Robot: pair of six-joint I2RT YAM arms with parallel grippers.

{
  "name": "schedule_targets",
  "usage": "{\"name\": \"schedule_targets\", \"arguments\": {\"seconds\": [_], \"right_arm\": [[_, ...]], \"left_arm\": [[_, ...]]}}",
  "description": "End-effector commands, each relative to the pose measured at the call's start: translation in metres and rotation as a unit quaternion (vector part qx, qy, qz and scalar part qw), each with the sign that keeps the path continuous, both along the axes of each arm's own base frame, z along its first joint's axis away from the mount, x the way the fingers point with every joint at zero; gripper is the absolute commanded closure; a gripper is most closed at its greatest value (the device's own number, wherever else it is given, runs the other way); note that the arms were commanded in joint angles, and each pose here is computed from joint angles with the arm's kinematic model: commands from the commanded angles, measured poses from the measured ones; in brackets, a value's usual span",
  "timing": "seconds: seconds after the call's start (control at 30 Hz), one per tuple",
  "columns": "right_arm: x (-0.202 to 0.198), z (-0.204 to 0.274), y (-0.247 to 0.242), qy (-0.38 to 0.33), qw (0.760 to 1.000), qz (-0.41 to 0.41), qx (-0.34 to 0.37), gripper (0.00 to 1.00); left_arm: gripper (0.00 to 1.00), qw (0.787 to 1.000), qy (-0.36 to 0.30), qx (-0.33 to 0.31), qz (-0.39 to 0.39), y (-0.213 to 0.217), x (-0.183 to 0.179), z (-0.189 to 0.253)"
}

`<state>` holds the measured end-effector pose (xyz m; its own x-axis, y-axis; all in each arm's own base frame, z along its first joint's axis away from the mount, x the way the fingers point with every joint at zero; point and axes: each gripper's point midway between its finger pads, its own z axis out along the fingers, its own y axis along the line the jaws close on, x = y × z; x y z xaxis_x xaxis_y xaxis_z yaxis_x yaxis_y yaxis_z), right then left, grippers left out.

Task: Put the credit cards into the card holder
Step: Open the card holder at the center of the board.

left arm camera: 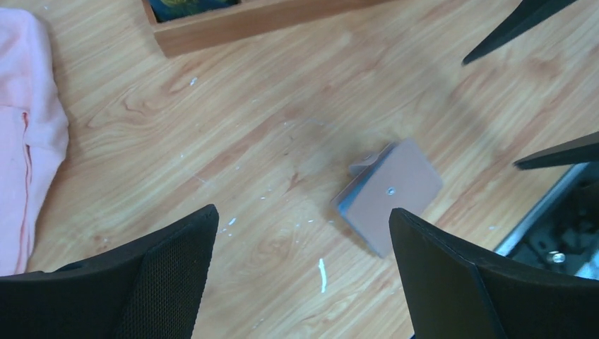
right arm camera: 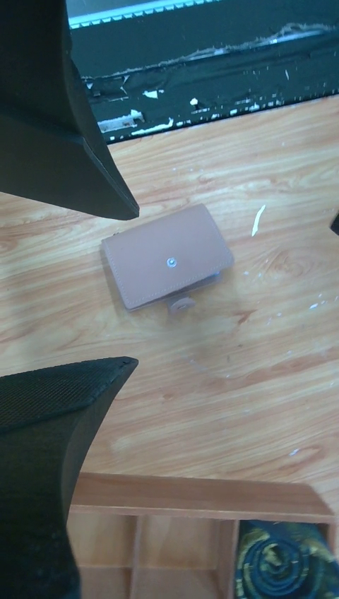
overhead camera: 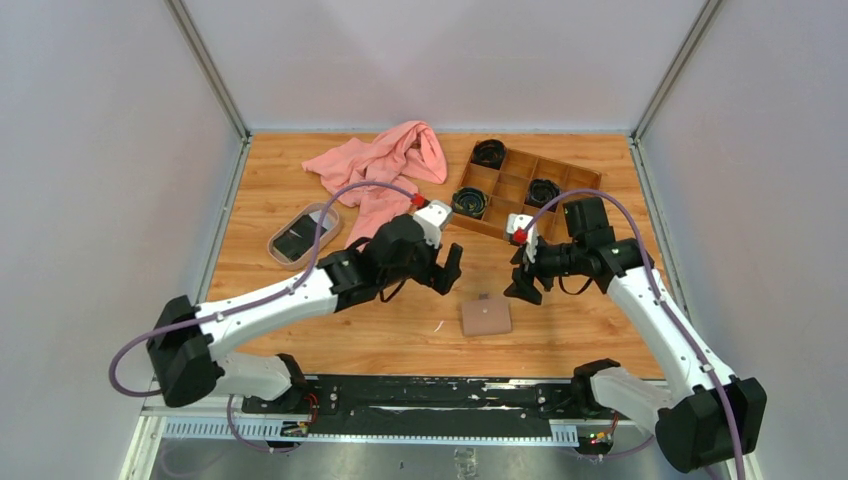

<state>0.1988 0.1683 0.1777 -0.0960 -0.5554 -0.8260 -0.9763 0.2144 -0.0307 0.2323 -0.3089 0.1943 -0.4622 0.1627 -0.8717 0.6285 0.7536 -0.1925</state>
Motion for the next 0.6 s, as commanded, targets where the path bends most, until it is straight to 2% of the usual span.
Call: {"name": "schedule_targets", "arguments": {"seconds": [0.0,0.13,0.27,0.47,0.57], "right_arm": [[0.019,-0.004,-0.017,0.014,0.998,-0.065,-0.02,0.25],[0.026,-0.002,-0.027,0.021,0.995,-0.094,-0.013,0.25],[0.028,0.002,-0.031,0.019,0.994,-0.104,-0.005,0.26],[0.03,0.011,-0.039,0.007,0.993,-0.121,0.01,0.26],[0.03,0.013,-0.041,0.006,0.992,-0.124,0.018,0.26]], "left_arm": [[0.06,0.988,0.034,0.138,-0.055,0.004,-0.005,-0.05],[0.07,0.976,0.036,0.164,-0.136,-0.03,-0.005,-0.059],[0.11,0.962,0.096,0.169,-0.194,-0.06,-0.014,-0.081],[0.29,0.947,0.166,0.185,-0.202,-0.085,-0.013,-0.11],[0.34,0.944,0.182,0.186,-0.205,-0.091,-0.014,-0.119]]}}
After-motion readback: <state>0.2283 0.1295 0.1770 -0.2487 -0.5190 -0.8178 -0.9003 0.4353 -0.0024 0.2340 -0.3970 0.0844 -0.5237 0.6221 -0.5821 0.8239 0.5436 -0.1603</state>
